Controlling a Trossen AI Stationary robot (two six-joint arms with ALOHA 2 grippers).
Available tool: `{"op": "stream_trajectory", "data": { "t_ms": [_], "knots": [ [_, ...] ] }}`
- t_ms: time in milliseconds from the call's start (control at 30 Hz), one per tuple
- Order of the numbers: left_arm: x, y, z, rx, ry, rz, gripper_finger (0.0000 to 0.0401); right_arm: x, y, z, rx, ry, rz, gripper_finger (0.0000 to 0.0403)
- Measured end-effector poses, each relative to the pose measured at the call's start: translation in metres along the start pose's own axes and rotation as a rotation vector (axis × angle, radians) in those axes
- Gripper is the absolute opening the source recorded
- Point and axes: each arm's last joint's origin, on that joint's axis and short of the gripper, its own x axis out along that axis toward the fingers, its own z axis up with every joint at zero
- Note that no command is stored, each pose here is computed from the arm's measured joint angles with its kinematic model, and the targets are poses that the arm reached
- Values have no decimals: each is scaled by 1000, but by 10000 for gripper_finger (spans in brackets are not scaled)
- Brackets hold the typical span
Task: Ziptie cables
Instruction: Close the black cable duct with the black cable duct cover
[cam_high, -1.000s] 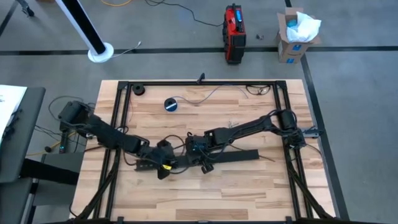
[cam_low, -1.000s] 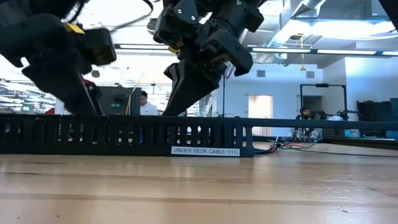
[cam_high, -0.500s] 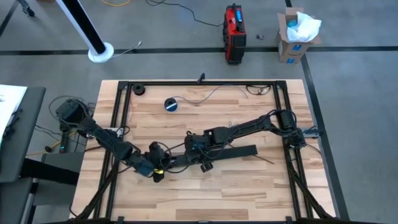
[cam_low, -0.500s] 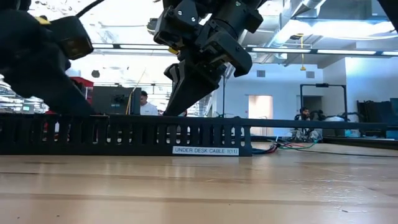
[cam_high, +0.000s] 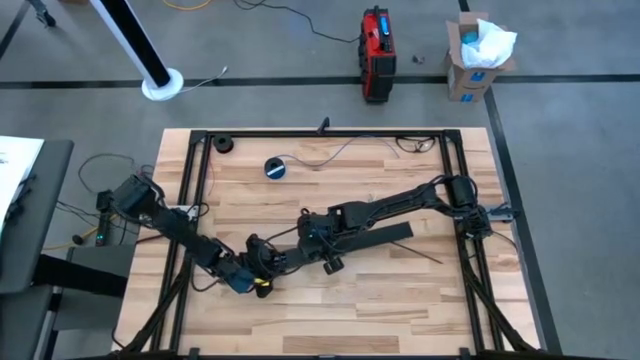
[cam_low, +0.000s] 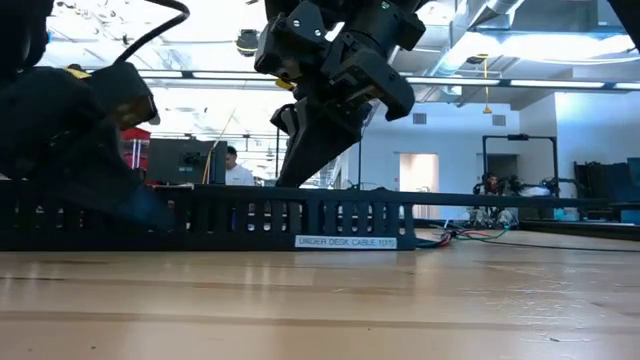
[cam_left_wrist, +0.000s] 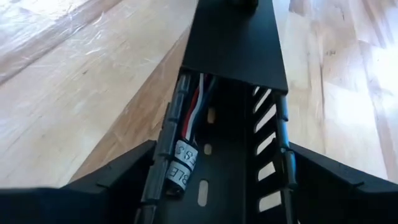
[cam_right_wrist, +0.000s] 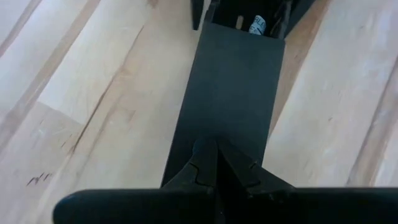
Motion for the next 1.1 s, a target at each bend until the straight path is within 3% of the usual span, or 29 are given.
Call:
{"op": "stream_trajectory", "data": {
  "t_ms": [300,700,1100],
  "knots": [
    [-2,-1,3,11,-7,-16,290,0,1,-1,2,15,10,0],
    [-1,1,3,49,-14,15,235,0,2,-2,3,33,10,0],
    [1,4,5,90,-21,28,229,2,-2,5,-50,-10,-4,0]
  ]
}}
